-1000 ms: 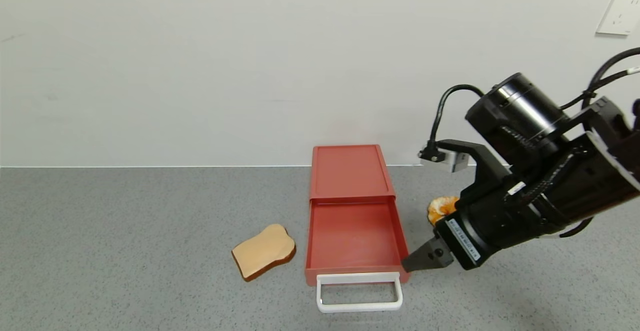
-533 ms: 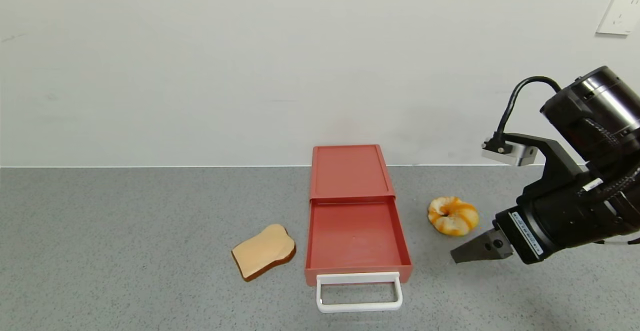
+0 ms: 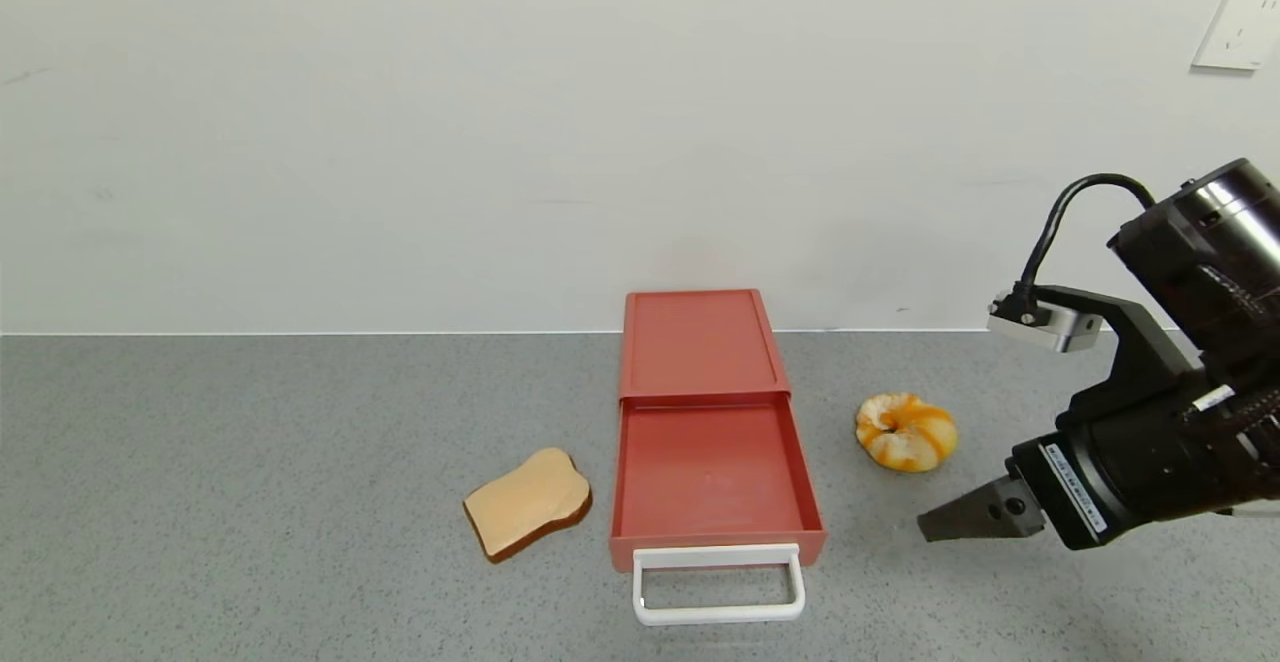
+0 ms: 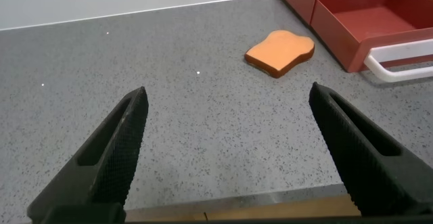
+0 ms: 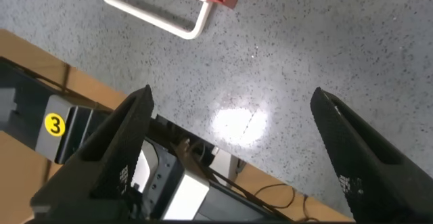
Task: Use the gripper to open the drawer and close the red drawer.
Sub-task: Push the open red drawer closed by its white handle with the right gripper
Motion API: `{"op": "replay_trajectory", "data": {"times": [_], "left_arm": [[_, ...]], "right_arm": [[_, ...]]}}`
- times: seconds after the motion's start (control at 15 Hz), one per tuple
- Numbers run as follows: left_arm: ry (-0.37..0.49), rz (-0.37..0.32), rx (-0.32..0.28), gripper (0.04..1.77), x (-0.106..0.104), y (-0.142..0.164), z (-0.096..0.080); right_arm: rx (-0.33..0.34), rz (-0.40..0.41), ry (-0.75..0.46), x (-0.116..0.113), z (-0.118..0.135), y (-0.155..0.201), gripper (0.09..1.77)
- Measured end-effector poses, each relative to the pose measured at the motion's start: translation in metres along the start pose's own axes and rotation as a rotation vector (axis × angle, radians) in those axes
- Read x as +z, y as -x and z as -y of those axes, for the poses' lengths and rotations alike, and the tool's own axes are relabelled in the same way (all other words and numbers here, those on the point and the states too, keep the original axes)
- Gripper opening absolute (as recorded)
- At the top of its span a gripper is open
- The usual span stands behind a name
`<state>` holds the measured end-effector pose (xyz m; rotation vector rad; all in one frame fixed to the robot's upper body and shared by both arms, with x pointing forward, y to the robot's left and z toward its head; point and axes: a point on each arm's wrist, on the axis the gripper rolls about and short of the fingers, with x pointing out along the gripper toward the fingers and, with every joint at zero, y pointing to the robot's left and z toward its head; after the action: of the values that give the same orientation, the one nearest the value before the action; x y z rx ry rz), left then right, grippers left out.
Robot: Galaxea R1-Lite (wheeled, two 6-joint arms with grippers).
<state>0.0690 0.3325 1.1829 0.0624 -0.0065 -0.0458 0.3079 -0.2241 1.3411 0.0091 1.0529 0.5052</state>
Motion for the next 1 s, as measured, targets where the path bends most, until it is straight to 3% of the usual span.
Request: {"op": "replay_trajectory", "data": {"times": [0.47, 0.8, 1.0], "left_arm": [[0.001, 0.0, 0.0, 1.72, 0.0, 0.0, 0.0], [0.003, 0.0, 0.001, 1.72, 0.0, 0.0, 0.0], [0.003, -0.001, 0.003, 1.72, 0.0, 0.0, 0.0]], "right_arm": [[-0.057, -0.086, -0.075, -0.002, 0.0, -0.029, 1.71], [-0.037, -0.071, -0.045, -0.011, -0.002, -0.047, 1.71], [-0.036, -0.102, -0.041, -0.017, -0.003, -0.054, 1.71]]}}
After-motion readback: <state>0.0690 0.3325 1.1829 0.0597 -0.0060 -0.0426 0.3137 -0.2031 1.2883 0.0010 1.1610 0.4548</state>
